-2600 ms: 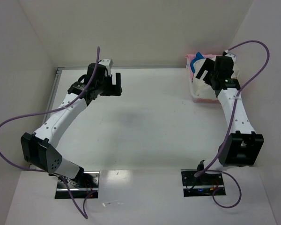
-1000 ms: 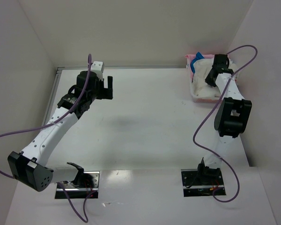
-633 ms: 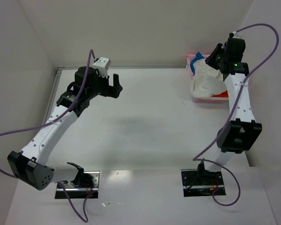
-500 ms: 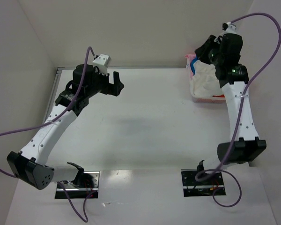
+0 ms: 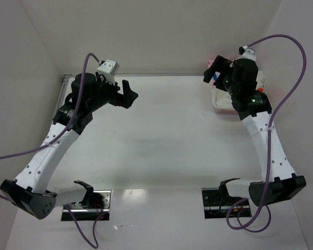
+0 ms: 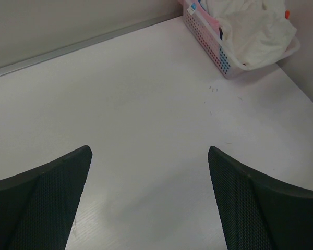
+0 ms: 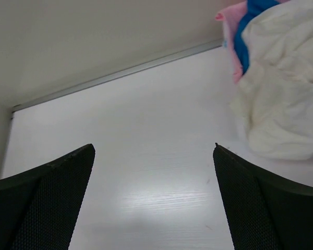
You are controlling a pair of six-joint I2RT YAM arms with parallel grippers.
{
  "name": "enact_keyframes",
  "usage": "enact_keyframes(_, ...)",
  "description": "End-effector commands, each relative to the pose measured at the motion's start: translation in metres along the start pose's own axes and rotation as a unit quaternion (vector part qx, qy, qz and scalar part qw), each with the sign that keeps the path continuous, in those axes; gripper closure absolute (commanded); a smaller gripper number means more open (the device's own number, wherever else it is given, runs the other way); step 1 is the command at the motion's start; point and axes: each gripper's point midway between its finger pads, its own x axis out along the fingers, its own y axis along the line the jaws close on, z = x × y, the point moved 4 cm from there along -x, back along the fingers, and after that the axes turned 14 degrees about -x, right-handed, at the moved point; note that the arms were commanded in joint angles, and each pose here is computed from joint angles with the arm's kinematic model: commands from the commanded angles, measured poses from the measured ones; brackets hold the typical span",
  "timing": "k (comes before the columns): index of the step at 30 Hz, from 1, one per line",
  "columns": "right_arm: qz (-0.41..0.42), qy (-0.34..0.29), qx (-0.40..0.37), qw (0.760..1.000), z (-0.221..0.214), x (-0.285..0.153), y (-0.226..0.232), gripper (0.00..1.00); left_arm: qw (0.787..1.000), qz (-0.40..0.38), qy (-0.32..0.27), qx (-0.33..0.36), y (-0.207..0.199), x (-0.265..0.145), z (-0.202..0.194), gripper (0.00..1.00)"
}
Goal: Fold and stack the t-shirts
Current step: Grab crumpled tshirt from bin with the right arm
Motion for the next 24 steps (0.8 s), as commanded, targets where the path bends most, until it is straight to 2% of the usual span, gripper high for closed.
enact_keyframes(1, -0.108, -0.013, -0.026, 0.994, 0.007, 0.006, -0.031, 0.00, 1.000, -0.020, -0.018, -0.005, -0.007, -0.003, 0.006, 0.00)
enact_keyframes(3, -0.160, 0.040, -0.050, 0.985, -0.015, 0.033, -0.048, 0.00, 1.000, -0.018, -0.014, -0.006, -0.006, 0.000, 0.004, 0.00)
enact_keyframes(7, -0.258, 0.105, -0.088, 0.957, -0.049, 0.072, -0.088, 0.00, 1.000, -0.002, -0.005, -0.009, 0.001, 0.004, -0.002, 0.00)
enact_keyframes(10, -0.301, 0.138, -0.097, 0.938, -0.068, 0.095, -0.123, 0.00, 1.000, 0.017, 0.001, -0.012, 0.007, 0.004, -0.008, 0.00)
enact_keyframes(12, -0.307, 0.147, -0.093, 0.936, -0.075, 0.105, -0.139, 0.00, 1.000, 0.026, 0.007, -0.013, 0.011, 0.005, -0.012, 0.00)
enact_keyframes(14, -0.335, 0.170, -0.097, 0.922, -0.089, 0.112, -0.161, 0.00, 0.999, 0.033, 0.011, -0.014, 0.014, 0.006, -0.016, 0.00)
enact_keyframes(18, -0.365, 0.188, -0.131, 0.902, -0.098, 0.119, -0.174, 0.00, 0.999, 0.037, 0.021, -0.016, 0.018, 0.008, -0.024, 0.00)
enact_keyframes(21, -0.367, 0.187, -0.143, 0.900, -0.105, 0.125, -0.178, 0.00, 0.999, 0.034, 0.028, -0.023, 0.019, 0.013, -0.030, 0.00)
enact_keyframes(22, -0.372, 0.185, -0.144, 0.898, -0.106, 0.125, -0.179, 0.02, 0.999, 0.036, 0.032, -0.024, 0.021, 0.015, -0.032, 0.00)
enact_keyframes(24, -0.372, 0.194, -0.146, 0.896, -0.118, 0.133, -0.182, 0.15, 0.998, 0.040, 0.041, -0.026, 0.023, 0.018, -0.036, 0.00)
